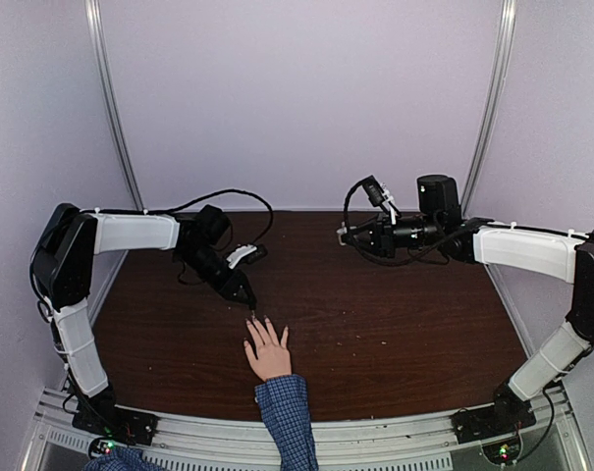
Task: Paint the nails
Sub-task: Paint the nail with the hand.
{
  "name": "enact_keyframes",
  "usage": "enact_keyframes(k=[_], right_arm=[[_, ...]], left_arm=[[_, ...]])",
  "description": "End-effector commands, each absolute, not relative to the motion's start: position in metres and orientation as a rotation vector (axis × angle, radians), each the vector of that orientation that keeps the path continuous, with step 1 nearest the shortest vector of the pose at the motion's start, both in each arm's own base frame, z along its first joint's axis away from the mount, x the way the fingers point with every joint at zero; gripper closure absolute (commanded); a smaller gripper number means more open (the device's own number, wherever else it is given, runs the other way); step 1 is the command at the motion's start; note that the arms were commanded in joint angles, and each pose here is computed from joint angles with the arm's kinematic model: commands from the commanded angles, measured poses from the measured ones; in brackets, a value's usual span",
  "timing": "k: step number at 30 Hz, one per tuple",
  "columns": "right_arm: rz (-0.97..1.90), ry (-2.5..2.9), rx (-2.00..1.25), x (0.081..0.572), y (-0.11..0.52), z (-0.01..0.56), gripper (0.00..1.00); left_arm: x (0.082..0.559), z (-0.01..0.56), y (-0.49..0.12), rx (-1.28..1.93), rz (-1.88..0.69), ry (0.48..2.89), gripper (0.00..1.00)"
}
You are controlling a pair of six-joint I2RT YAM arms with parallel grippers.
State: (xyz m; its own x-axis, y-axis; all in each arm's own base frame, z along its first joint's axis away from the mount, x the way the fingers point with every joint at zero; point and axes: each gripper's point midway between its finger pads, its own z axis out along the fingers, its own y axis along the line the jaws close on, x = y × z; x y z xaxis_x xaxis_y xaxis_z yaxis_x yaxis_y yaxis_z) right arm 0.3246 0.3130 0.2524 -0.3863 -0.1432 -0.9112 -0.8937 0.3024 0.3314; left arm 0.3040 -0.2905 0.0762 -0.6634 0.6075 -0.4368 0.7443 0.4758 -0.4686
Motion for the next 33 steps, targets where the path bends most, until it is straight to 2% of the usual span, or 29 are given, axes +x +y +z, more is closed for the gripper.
enact_keyframes(k=[1,33], right_arm=[[1.167,1.733,-0.944,0.324,0.313,0.253,1.0],[1.166,1.737,-0.943,0.324,0.312,0.252,1.0]], left_arm=[[0.313,0.076,-0.298,1.177,-0.953,2.477,1.0],[0.335,0.074,-0.285,1.084,-0.812,2.513,1.0]])
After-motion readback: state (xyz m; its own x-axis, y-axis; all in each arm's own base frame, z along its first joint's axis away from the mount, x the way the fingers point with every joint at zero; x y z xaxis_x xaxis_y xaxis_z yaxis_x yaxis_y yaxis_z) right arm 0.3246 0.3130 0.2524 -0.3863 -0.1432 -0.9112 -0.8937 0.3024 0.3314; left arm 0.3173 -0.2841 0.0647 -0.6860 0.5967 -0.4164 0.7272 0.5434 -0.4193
